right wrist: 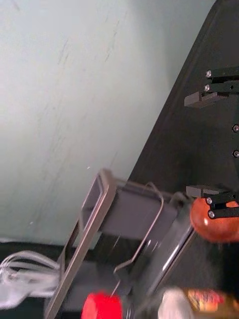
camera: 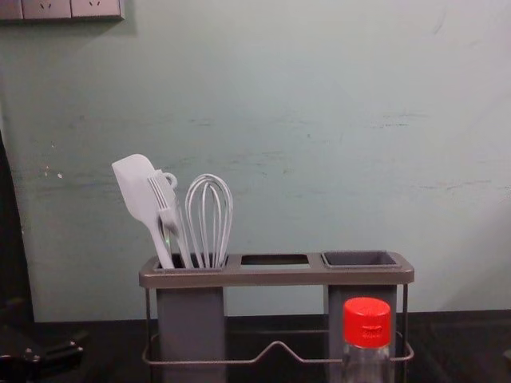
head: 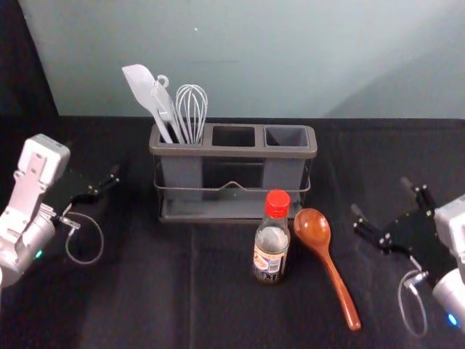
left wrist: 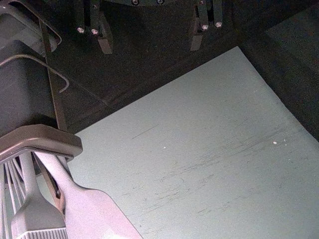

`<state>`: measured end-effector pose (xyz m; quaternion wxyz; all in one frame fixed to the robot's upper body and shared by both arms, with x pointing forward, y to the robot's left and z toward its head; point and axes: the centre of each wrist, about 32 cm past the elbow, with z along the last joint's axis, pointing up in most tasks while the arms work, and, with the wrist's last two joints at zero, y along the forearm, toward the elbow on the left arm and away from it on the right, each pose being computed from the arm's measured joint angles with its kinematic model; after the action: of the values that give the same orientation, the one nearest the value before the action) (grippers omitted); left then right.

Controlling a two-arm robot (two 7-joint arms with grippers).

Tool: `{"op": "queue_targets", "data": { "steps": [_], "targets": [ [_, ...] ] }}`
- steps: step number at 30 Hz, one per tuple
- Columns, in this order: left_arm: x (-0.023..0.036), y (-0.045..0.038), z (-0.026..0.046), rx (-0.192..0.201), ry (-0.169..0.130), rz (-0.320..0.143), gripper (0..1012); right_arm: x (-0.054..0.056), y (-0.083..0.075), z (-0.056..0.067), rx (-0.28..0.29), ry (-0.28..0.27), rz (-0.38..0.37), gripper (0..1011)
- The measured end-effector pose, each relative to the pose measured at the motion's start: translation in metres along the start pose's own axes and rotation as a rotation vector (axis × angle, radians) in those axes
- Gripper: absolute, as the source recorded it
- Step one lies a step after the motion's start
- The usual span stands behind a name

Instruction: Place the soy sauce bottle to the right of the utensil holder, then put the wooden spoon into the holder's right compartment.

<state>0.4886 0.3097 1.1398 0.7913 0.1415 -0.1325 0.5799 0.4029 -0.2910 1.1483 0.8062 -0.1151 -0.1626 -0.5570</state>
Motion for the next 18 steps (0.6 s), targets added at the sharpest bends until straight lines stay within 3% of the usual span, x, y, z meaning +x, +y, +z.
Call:
{"op": "queue_targets", "data": {
  "steps": [9,18],
  "targets": [
    [0.0000,0.0000,0.0000,0.000,0.000,0.000,1000,-0.019,-0.015,0.010,0.062,0.097,0.057,1003],
    [0.0000,0.0000,0.0000,0.000,0.000,0.000,1000,-0.044,-0.015,0.017,0.085,0.161,0.117,1002]
  ]
}}
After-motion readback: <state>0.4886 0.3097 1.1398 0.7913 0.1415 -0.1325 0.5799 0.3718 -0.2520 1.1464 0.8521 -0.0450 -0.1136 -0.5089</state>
